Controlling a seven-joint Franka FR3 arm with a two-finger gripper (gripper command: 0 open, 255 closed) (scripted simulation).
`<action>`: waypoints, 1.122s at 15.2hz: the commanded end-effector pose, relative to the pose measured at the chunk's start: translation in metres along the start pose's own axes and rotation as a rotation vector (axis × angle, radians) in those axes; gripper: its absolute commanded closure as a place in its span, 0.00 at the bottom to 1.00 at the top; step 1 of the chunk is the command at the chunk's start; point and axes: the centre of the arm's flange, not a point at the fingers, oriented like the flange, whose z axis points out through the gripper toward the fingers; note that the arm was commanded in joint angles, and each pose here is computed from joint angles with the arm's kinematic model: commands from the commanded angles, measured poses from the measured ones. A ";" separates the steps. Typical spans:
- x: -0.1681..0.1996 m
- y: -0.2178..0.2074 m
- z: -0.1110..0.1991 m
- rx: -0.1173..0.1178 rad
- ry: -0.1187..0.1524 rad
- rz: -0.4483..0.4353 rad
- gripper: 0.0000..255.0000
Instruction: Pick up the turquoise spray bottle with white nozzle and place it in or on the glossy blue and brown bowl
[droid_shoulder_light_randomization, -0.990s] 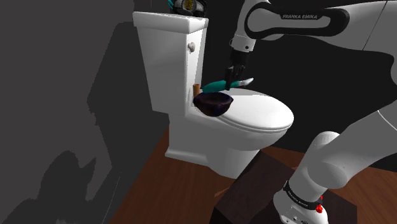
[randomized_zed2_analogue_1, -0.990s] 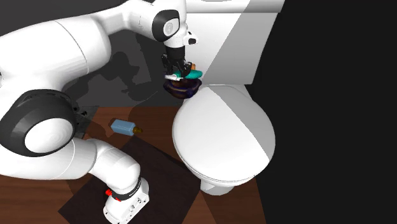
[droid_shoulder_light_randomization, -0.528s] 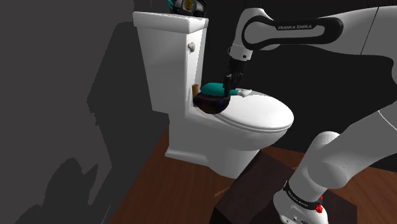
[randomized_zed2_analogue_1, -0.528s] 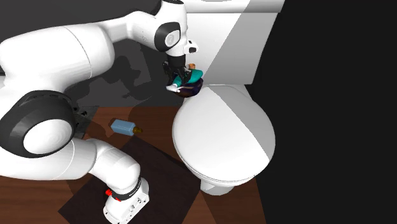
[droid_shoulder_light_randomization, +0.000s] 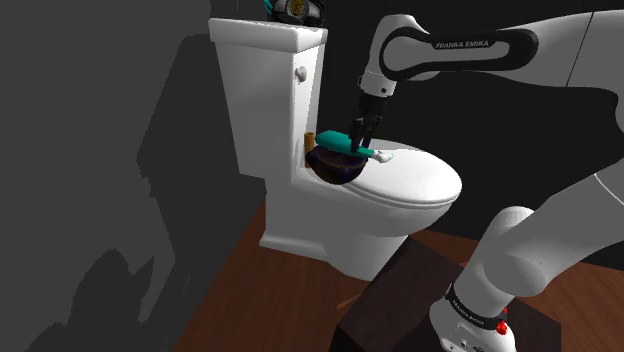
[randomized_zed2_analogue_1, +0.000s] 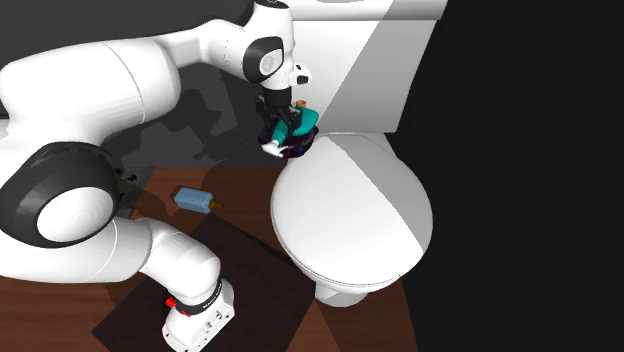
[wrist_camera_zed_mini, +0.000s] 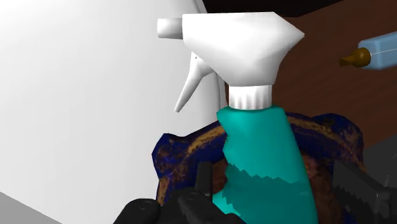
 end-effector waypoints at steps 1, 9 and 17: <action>0.000 0.000 0.000 0.000 0.000 0.000 0.00; 0.000 0.000 -0.050 0.000 0.000 0.000 0.00; 0.000 0.000 -0.050 0.000 0.000 0.000 0.00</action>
